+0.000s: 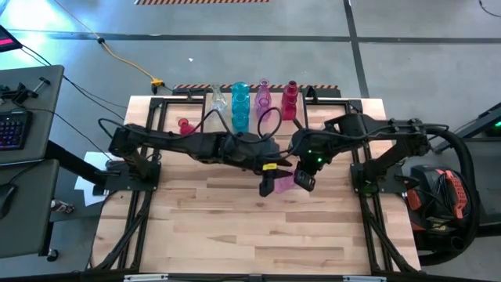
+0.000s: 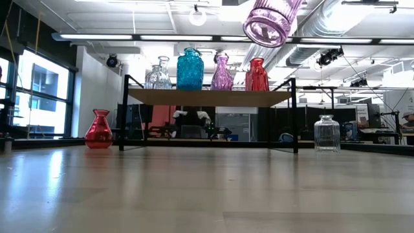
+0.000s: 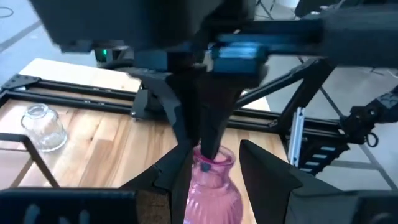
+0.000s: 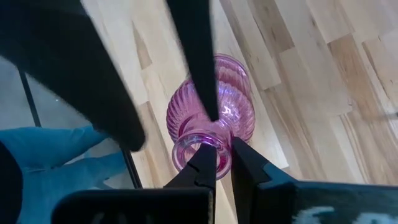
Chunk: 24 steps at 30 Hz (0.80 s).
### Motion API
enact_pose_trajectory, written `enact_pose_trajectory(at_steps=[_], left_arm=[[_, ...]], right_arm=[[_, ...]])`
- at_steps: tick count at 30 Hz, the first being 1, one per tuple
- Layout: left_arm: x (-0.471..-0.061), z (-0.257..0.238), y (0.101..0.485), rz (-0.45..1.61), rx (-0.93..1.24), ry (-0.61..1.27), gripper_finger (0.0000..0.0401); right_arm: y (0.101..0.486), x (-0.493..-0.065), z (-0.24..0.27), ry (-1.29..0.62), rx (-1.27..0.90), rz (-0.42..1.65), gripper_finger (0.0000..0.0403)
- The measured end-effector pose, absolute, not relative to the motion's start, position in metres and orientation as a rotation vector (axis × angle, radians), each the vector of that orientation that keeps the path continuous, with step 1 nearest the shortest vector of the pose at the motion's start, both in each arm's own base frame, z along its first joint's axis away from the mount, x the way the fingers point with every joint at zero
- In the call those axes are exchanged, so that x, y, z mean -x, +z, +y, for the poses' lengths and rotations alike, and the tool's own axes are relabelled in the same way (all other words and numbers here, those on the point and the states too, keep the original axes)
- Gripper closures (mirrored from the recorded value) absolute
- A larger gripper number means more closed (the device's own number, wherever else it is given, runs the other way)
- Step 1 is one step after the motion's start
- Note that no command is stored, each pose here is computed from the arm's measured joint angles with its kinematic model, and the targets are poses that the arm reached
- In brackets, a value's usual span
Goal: Sort vases onto shelf
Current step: Put the purple flower vase on the shelf aligned with the other purple flower vases
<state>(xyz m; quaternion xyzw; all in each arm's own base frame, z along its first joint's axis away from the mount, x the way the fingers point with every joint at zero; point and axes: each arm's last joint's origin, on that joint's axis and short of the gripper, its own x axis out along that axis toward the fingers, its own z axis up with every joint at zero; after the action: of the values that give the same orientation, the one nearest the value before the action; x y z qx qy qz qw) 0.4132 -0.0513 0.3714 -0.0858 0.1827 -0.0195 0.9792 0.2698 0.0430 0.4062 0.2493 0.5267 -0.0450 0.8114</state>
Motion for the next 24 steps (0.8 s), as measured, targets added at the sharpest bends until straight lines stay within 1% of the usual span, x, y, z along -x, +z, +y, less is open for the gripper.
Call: enact_pose_trajectory(at_steps=[6,13,19,24], left_arm=[[-0.415,-0.044,0.37,0.37,0.177,-0.023,0.0271],[-0.414,-0.036,0.366,0.419,0.22,-0.081,0.0247],[-0.424,-0.037,0.354,0.436,0.203,-0.075,0.0223],[-0.431,-0.037,0.342,0.464,0.212,-0.047,0.0217]], right_arm=[[0.406,-0.269,0.043,-0.095,-0.525,1.133,0.04],[0.406,-0.269,0.042,-0.093,-0.518,1.138,0.04],[0.406,-0.269,0.038,-0.101,-0.52,1.134,0.04],[0.405,-0.27,0.033,-0.116,-0.528,1.132,0.04]])
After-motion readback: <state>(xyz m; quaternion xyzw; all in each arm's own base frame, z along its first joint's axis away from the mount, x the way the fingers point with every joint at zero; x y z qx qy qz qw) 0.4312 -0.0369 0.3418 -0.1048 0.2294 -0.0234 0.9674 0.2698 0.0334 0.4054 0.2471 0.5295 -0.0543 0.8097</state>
